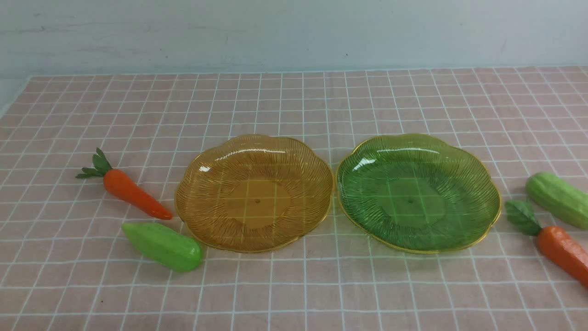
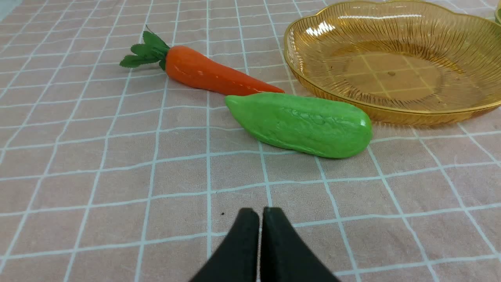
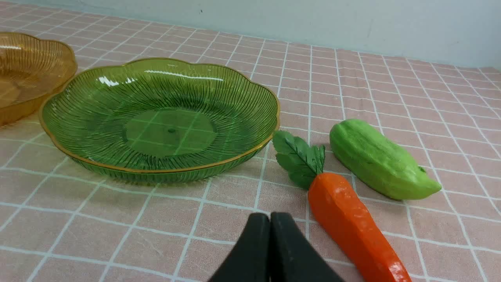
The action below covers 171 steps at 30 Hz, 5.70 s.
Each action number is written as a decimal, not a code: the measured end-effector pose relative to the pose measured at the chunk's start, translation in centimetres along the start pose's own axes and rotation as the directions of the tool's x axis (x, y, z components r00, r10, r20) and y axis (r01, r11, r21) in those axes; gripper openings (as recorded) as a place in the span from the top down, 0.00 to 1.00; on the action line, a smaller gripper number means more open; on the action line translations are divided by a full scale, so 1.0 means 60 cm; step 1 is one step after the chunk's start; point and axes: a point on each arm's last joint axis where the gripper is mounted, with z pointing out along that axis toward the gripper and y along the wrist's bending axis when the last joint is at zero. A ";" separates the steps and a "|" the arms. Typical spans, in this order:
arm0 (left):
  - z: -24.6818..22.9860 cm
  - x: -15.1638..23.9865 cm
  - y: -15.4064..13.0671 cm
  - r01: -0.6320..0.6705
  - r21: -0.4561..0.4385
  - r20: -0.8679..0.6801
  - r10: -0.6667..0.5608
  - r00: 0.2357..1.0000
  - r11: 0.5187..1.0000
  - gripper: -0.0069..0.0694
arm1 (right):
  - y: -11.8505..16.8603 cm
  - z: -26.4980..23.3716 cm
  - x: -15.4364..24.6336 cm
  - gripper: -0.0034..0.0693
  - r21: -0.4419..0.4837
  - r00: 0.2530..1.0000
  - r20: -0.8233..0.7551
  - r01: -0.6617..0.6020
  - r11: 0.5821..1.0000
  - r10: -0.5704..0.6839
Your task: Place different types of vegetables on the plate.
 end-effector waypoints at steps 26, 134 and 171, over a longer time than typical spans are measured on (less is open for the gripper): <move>0.000 0.000 0.000 -0.010 -0.001 0.000 0.010 1.000 1.000 0.91 | 0.000 0.000 0.000 0.98 0.000 1.000 0.000 0.000 1.000 0.000; 0.065 -0.143 -0.057 0.447 0.088 -0.628 -0.298 0.718 0.890 0.61 | -0.080 0.589 -0.094 0.07 -0.046 0.327 -0.932 0.324 0.945 -0.157; 0.069 -0.163 -0.047 0.486 -0.013 -0.586 -0.401 0.704 0.874 0.60 | 0.372 0.617 -0.245 0.18 -0.506 0.686 -0.700 -0.277 0.817 -0.201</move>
